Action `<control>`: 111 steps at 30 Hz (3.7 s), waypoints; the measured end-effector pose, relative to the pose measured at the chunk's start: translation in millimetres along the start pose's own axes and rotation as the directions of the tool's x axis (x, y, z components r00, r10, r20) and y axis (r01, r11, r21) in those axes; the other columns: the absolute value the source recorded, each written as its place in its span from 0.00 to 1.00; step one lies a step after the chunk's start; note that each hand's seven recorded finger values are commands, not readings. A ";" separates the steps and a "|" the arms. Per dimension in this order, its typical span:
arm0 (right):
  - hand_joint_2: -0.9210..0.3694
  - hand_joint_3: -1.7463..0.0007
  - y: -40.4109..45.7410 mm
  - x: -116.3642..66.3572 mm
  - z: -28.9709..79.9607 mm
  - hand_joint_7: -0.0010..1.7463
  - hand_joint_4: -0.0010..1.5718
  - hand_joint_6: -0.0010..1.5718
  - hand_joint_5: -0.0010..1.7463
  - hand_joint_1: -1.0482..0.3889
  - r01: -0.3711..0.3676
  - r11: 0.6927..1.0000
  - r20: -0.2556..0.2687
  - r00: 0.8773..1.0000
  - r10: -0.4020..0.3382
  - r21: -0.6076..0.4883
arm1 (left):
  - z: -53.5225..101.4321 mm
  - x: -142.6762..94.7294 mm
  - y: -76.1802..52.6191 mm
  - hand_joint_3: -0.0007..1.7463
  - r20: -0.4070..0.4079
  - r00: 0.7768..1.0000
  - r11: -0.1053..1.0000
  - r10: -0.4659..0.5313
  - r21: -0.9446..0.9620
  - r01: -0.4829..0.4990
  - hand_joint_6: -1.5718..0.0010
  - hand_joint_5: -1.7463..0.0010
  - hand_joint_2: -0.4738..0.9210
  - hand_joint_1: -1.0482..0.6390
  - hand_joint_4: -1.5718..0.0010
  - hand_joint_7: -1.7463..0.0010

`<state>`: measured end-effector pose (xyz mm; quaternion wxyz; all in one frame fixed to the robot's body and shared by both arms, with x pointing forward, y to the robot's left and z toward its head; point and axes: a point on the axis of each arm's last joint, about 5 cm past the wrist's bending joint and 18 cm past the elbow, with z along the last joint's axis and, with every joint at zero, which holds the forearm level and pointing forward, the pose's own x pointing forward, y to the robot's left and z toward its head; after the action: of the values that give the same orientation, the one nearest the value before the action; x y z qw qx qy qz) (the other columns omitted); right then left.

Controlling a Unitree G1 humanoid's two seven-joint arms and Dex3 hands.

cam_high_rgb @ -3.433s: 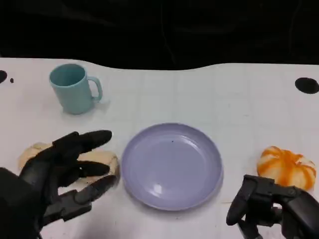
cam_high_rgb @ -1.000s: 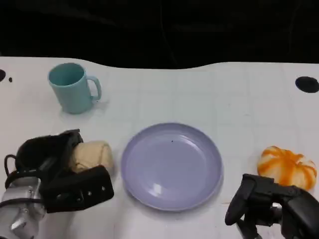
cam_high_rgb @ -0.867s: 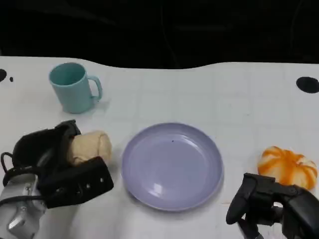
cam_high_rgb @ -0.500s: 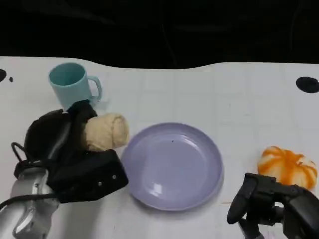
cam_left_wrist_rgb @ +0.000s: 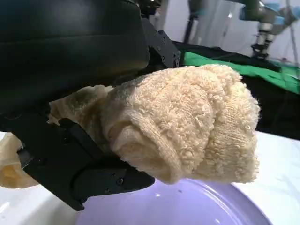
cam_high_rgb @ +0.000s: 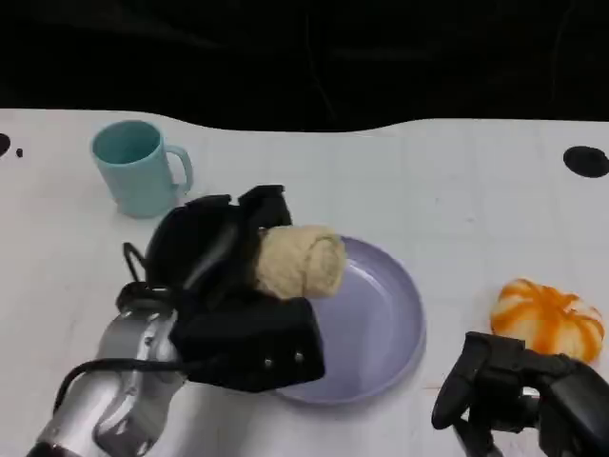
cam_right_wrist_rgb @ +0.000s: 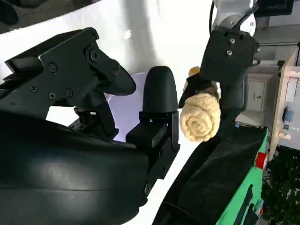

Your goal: Grasp the towel on the left side of the plate with the left hand and place it into the plate.

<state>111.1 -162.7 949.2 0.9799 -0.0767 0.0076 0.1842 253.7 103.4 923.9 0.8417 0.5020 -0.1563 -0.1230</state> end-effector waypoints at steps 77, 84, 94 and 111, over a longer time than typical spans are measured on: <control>0.27 0.39 3.4 3.7 0.1 0.78 0.48 0.44 0.98 0.67 -0.006 1.000 0.008 1.000 0.006 -0.004 | 0.8 -130.4 61.1 0.87 -0.180 0.984 0.462 -0.001 -0.872 -0.159 0.46 0.01 0.63 0.59 0.41 0.10; 0.27 0.39 1.1 3.1 0.1 0.78 0.48 0.44 0.98 0.67 -0.003 1.000 0.007 1.000 0.003 -0.008 | 10.2 -142.0 59.4 0.86 -0.222 0.970 0.337 -0.095 -0.924 -0.178 0.52 0.00 0.64 0.59 0.42 0.02; 0.27 0.40 -2.3 1.7 -1.1 0.77 0.48 0.44 0.98 0.67 -0.001 1.000 0.003 1.000 0.001 -0.012 | 6.4 -144.4 47.1 0.84 -0.269 0.935 0.142 -0.233 -0.960 -0.241 0.52 0.00 0.68 0.59 0.43 0.00; 0.28 0.37 -3.1 -0.2 -5.0 0.78 0.47 0.44 0.98 0.69 -0.001 1.000 0.004 1.000 0.001 -0.011 | 3.0 -140.0 39.7 0.86 -0.272 0.910 0.117 -0.314 -0.962 -0.247 0.55 0.00 0.65 0.59 0.44 0.00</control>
<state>112.1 -166.4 944.8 0.9793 -0.0820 0.0047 0.1850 125.6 170.4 940.8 0.9669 -0.1692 0.1592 -0.1055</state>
